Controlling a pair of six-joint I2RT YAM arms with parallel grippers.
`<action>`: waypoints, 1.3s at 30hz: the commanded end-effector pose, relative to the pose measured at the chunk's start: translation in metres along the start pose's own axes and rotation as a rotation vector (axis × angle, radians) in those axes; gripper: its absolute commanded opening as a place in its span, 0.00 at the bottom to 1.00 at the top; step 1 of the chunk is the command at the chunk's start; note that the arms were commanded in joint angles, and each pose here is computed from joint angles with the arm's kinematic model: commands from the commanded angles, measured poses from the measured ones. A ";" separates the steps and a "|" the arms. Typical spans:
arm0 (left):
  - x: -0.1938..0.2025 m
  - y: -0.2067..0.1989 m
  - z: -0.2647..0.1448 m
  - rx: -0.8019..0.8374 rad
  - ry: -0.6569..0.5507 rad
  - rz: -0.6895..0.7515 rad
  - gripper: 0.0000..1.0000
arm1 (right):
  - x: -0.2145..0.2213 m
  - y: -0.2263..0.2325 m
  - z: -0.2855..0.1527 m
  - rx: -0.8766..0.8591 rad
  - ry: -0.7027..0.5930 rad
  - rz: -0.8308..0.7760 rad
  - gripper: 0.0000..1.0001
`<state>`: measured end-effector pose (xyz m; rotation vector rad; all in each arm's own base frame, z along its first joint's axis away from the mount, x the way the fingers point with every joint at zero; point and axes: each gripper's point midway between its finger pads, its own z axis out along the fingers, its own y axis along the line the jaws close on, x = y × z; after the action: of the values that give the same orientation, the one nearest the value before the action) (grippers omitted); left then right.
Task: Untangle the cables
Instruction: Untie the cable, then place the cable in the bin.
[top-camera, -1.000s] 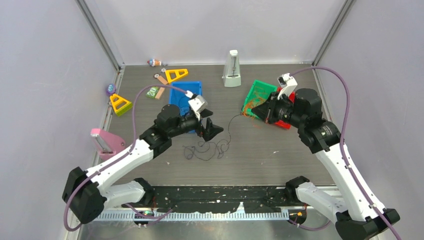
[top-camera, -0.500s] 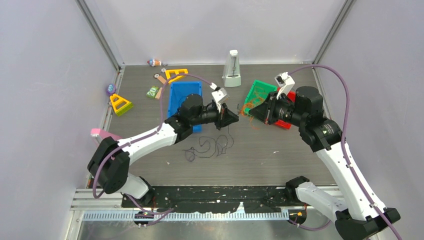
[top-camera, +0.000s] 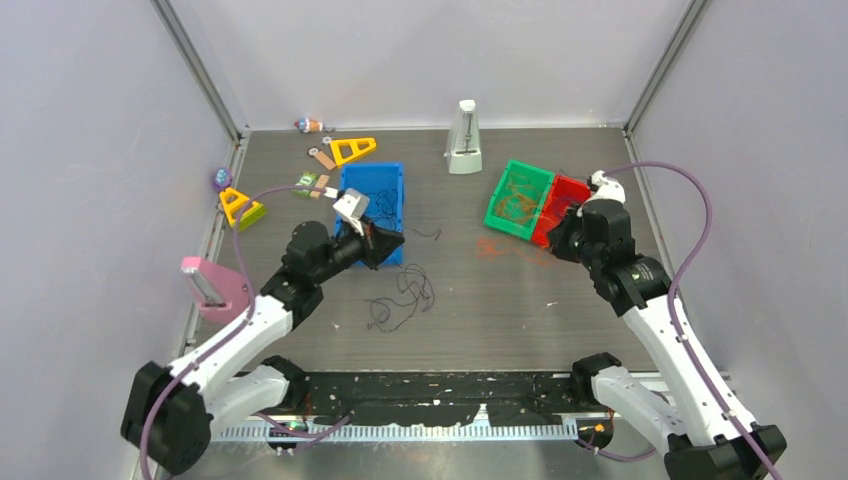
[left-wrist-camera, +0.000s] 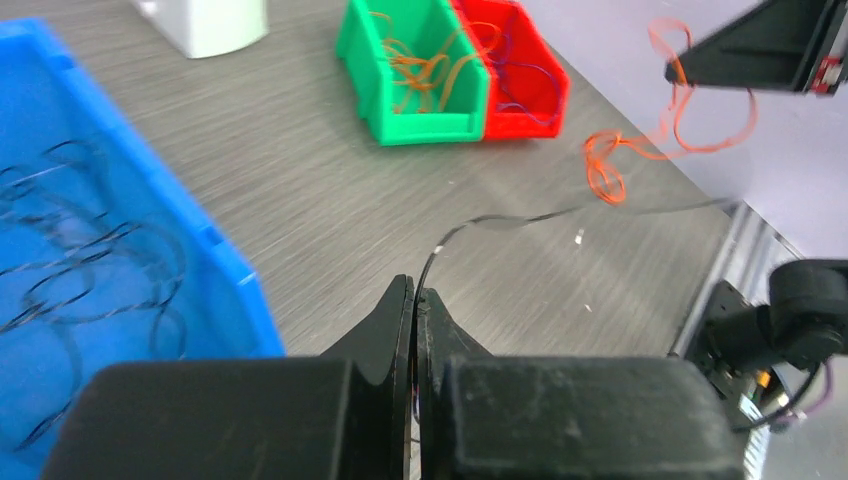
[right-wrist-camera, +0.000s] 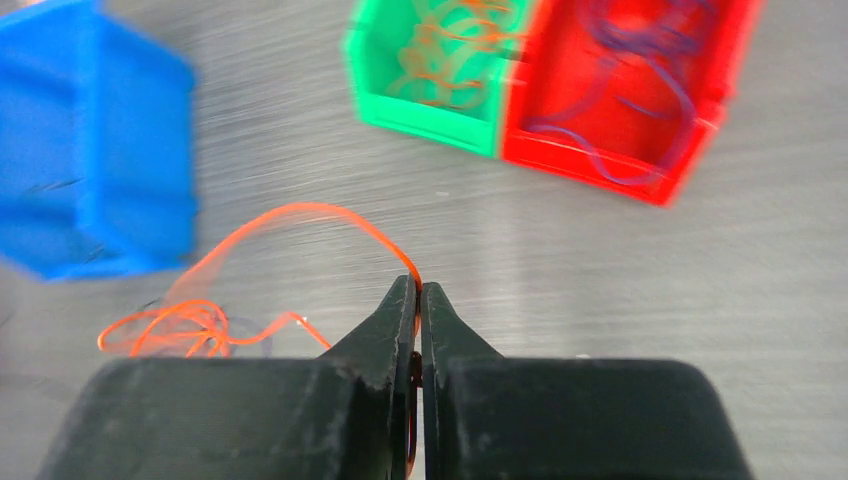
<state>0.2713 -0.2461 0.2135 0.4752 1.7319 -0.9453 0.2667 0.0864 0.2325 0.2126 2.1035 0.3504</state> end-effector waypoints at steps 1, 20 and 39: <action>0.004 0.037 -0.035 -0.228 -0.021 -0.063 0.00 | 0.000 -0.062 0.010 0.276 -0.079 0.149 0.05; 0.002 0.033 -0.065 -0.255 -0.041 -0.027 0.00 | -0.049 -0.015 0.042 0.051 -0.103 0.121 0.05; -0.003 0.020 -0.055 -0.172 -0.008 -0.023 0.00 | -0.079 -0.026 0.200 0.231 -0.007 0.158 0.05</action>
<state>0.2473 -0.1841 0.1842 0.3014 1.8907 -0.7824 0.4468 0.0790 0.2103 0.4530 2.1159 0.2715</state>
